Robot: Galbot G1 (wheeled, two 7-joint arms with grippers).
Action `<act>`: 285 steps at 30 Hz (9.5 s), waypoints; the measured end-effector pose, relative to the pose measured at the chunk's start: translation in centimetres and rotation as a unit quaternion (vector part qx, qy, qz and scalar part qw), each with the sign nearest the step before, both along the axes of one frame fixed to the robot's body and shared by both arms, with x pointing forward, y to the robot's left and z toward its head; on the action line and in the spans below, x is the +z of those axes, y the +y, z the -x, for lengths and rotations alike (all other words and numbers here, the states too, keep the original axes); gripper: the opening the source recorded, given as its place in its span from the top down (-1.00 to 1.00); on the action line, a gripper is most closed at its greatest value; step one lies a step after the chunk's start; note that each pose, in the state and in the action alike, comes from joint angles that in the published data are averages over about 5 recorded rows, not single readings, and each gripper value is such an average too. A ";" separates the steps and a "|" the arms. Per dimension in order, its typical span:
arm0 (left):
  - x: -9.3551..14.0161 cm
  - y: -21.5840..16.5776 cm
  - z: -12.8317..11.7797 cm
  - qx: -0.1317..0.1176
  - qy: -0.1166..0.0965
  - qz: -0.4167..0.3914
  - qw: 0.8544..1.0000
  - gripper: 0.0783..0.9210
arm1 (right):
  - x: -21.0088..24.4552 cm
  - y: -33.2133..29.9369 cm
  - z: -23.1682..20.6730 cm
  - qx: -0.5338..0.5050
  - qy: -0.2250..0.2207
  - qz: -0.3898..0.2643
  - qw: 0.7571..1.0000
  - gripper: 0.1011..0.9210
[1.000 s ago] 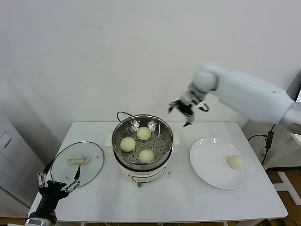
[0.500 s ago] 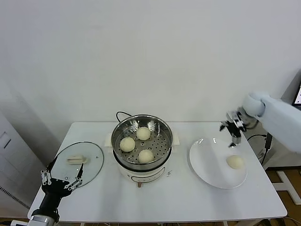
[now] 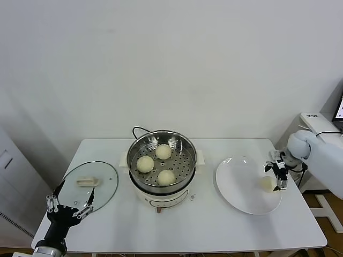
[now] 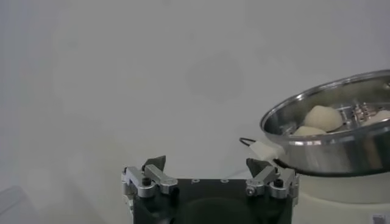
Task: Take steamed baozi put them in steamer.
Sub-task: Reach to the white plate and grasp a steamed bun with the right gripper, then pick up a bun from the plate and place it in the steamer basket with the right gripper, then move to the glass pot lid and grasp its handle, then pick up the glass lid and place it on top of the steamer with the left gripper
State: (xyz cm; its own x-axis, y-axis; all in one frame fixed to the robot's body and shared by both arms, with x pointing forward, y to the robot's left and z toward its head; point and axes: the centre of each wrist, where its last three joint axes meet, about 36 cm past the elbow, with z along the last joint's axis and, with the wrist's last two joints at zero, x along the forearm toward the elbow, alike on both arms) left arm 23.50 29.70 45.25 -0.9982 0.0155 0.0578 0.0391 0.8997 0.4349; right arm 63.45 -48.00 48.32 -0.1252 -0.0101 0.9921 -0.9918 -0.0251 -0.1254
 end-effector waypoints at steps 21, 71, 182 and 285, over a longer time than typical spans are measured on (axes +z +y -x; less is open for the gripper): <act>-0.1 0.2 0.4 0.003 -0.004 -0.002 1.000 -0.77 | 2.6 2.5 -1.2 0.010 -0.028 -0.013 0.999 0.20; -0.1 0.6 0.0 0.005 -0.011 0.013 1.000 -0.77 | 12.7 35.7 -2.2 0.057 -0.028 -0.124 0.990 0.23; -18.6 14.0 -15.2 -0.078 -0.031 -0.538 0.839 -0.77 | -14.0 9.5 42.1 -0.544 -0.399 -0.508 0.535 -0.76; -0.8 -22.8 -19.5 -0.044 -0.041 -0.511 0.857 0.91 | -15.2 10.0 42.9 -0.558 -0.395 -0.481 0.550 -0.76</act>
